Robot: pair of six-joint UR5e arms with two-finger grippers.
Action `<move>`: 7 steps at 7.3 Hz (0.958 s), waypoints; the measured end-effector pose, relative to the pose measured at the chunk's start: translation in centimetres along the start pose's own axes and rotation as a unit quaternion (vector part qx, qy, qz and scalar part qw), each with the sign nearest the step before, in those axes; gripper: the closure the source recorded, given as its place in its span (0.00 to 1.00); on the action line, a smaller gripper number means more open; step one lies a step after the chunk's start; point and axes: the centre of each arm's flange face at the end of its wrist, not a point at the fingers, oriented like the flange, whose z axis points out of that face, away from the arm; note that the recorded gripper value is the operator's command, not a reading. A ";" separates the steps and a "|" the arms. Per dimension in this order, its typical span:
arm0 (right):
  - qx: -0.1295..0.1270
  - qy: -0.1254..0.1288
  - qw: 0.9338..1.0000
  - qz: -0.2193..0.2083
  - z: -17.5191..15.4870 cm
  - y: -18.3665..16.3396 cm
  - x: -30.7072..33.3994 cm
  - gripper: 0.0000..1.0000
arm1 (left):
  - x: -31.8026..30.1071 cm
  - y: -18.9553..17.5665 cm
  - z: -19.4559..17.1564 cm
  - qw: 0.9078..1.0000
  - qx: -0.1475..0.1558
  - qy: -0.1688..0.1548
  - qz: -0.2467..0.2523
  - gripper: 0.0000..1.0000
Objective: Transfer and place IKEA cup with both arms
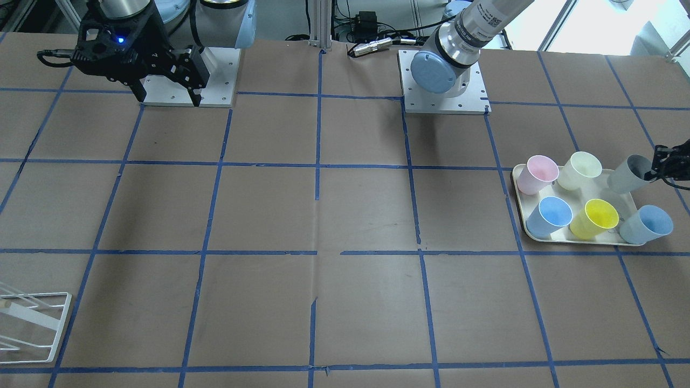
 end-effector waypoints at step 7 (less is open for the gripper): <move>-0.001 0.001 1.000 0.002 0.1 -0.1 0.0 0.00 | -0.1 -0.5 -0.7 1.000 0.002 -0.020 0.022 0.11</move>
